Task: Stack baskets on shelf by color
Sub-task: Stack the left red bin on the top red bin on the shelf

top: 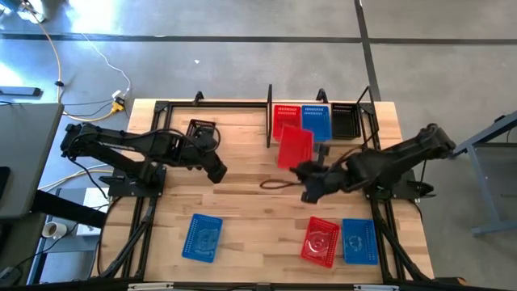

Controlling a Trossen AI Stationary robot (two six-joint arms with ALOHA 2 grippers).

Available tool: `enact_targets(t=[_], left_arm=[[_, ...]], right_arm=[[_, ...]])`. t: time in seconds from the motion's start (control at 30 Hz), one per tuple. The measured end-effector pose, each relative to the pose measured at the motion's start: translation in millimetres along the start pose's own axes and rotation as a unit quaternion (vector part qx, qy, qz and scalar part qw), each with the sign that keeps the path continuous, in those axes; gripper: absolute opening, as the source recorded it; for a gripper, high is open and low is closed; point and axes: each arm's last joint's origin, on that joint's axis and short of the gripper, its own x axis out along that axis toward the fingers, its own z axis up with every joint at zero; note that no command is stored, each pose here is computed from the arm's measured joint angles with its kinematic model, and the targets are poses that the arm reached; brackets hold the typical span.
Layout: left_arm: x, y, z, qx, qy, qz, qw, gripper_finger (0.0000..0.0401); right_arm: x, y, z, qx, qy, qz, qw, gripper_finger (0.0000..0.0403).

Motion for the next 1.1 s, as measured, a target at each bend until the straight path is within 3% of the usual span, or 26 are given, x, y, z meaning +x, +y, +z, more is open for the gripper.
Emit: enact_targets(t=[0.5,0.73,0.83,0.93,1.1], left_arm=[[0.7,-1.0,3.2,0.024,-0.008,-0.01,1.0,0.0147],[2.8,3.7,8.1,0.003,-0.016,0.003,1.0,0.0147],[4.6,7.7,12.0,-0.011,-0.018,0.011,1.0,0.0147],[6.5,12.1,16.2,-0.023,-0.021,0.019,0.999,0.0147],[9.3,19.0,22.4,-0.041,-0.018,0.024,0.999,0.0147]], right_arm=[[10.9,-72.9,4.2,-0.089,0.026,-0.1,0.991,0.0],[22.7,-93.8,-2.7,-0.093,0.071,-0.078,0.99,0.0],[32.6,-98.8,-18.1,-0.085,0.089,-0.073,0.99,0.0],[41.8,-99.9,-31.9,-0.072,0.072,-0.074,0.992,0.0],[52.3,-101.4,-37.0,-0.1,0.03,-0.043,0.994,0.0]])
